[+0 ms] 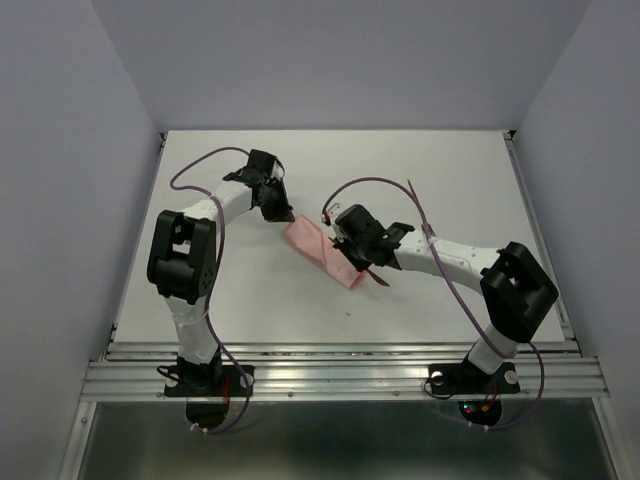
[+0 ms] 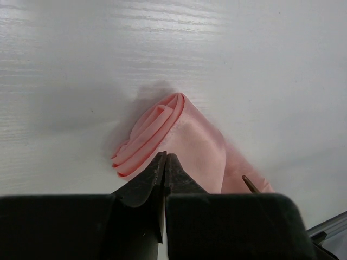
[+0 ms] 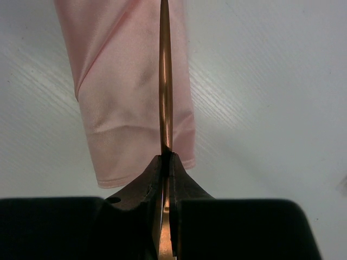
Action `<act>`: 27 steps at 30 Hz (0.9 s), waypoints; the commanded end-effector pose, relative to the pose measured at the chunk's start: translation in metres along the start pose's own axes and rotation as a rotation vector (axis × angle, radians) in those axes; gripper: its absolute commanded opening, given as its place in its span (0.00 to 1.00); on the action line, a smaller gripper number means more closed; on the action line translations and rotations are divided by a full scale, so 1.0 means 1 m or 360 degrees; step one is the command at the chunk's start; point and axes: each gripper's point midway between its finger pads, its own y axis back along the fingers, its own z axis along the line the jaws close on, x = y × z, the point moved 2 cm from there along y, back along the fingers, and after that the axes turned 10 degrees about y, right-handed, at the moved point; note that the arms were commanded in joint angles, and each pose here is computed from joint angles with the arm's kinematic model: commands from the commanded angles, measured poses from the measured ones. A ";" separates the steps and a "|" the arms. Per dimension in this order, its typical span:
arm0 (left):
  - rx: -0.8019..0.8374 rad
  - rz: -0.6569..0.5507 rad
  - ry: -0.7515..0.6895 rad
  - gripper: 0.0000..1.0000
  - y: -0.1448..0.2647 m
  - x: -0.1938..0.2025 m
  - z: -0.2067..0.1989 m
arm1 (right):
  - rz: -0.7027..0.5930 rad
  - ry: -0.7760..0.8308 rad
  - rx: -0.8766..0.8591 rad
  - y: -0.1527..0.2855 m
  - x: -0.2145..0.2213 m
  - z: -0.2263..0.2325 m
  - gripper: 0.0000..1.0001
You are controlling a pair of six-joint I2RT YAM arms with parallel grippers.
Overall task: Fold the napkin into a case and place the utensils inside
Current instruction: Stuff the knife into the folded napkin.
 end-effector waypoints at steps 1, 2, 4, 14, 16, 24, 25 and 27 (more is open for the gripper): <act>-0.0007 -0.0034 -0.0027 0.12 0.002 -0.018 -0.002 | -0.0092 0.0055 0.0054 0.000 -0.028 -0.008 0.01; -0.0003 -0.0039 -0.0041 0.12 0.002 -0.021 -0.004 | -0.0070 0.0062 0.0054 -0.004 -0.026 -0.007 0.01; -0.0017 -0.0023 -0.0046 0.12 -0.003 -0.022 -0.003 | -0.0055 0.0085 0.0047 -0.009 -0.026 -0.003 0.01; -0.0036 0.0054 -0.0030 0.12 -0.022 -0.013 0.007 | -0.0034 0.0101 0.0020 -0.021 -0.027 0.002 0.01; -0.0032 0.0057 -0.0030 0.11 -0.024 -0.013 0.007 | -0.0047 0.0098 0.0013 -0.022 -0.030 0.002 0.01; -0.0019 0.0102 -0.0025 0.11 -0.033 -0.008 0.010 | -0.0089 0.0123 -0.0009 -0.028 -0.044 0.007 0.01; -0.0015 0.0105 -0.0025 0.11 -0.033 -0.007 0.010 | -0.0103 0.0125 -0.0005 -0.028 -0.048 0.006 0.01; -0.0009 0.0111 -0.0027 0.11 -0.034 -0.006 0.009 | -0.0094 0.0136 -0.0009 -0.034 -0.049 0.007 0.01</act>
